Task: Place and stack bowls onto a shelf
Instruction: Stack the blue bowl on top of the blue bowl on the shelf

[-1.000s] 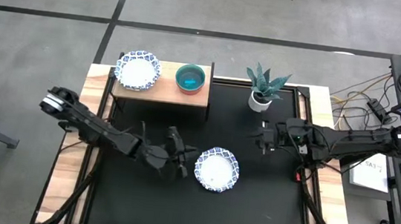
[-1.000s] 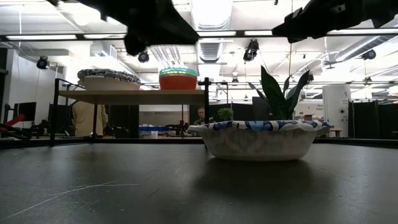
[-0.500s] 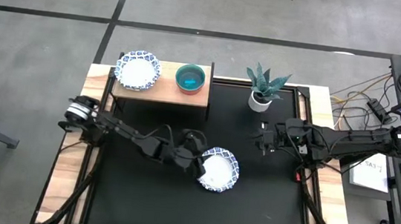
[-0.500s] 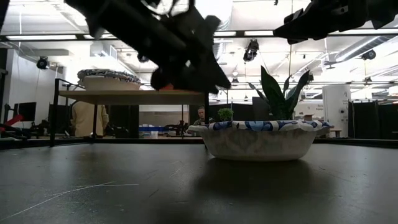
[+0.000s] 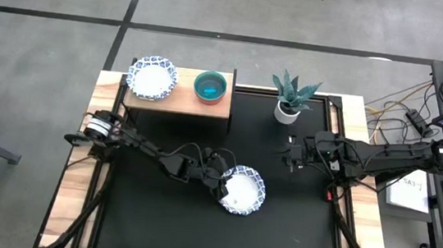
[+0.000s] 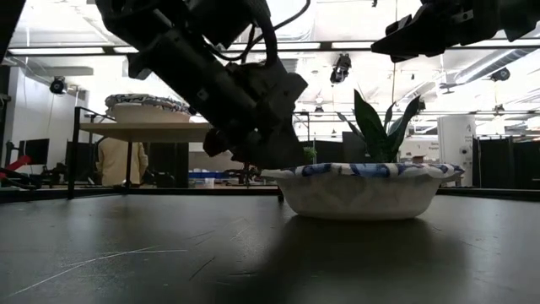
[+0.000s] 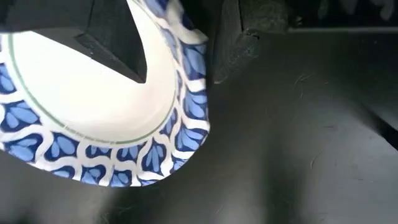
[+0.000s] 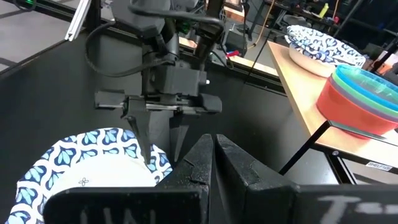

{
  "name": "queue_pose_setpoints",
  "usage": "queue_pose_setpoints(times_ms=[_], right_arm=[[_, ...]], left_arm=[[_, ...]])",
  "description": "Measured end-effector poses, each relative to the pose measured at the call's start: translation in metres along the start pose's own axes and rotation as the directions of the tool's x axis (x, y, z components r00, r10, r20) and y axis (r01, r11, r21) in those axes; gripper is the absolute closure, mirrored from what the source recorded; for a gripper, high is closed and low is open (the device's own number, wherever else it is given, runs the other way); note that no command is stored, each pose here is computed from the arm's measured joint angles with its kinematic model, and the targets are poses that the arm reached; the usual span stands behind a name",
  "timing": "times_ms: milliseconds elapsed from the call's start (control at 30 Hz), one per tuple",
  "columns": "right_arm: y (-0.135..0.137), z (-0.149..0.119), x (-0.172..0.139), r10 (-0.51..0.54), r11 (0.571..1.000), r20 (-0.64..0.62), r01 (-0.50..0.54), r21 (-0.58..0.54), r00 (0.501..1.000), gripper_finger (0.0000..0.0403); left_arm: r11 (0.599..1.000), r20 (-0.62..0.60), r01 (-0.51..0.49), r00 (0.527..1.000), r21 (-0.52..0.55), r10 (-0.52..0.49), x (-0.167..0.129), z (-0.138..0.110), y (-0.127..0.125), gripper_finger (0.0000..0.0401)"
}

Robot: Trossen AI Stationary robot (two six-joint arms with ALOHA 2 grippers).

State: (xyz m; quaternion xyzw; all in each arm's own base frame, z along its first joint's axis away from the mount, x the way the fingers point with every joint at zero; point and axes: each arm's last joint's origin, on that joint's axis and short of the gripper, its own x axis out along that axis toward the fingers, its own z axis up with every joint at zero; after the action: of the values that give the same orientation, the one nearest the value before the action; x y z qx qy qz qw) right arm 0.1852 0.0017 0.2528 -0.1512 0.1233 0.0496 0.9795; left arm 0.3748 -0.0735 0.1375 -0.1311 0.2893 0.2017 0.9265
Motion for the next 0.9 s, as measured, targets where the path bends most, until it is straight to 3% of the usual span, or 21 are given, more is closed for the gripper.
queue_pose_setpoints(times_ms=[267,500,633,767,900], right_arm=[[0.000,0.000,0.000,0.000,1.000,0.000,0.000,0.000,1.000,0.0394],[0.000,0.000,0.000,0.000,1.000,0.000,0.000,0.000,1.000,0.0394],[0.000,0.000,0.000,-0.001,1.000,0.001,0.001,0.000,1.000,0.0394],[0.000,0.000,0.000,0.000,1.000,0.000,0.000,0.000,1.000,0.0394],[0.000,0.000,0.000,-0.001,1.000,0.000,0.001,0.000,1.000,0.0394]], left_arm=[[1.000,-0.020,-0.017,1.000,-0.017,0.016,0.006,-0.006,0.002,0.0267],[1.000,-0.022,-0.019,1.000,-0.021,0.019,0.006,-0.006,0.003,0.0380],[0.999,-0.009,-0.012,1.000,-0.032,0.011,0.001,0.000,0.003,0.0391],[0.998,0.009,0.069,0.998,-0.005,-0.069,-0.021,0.021,0.002,0.0398],[0.994,0.039,0.097,0.994,0.059,-0.099,-0.068,0.053,0.010,0.0399]])
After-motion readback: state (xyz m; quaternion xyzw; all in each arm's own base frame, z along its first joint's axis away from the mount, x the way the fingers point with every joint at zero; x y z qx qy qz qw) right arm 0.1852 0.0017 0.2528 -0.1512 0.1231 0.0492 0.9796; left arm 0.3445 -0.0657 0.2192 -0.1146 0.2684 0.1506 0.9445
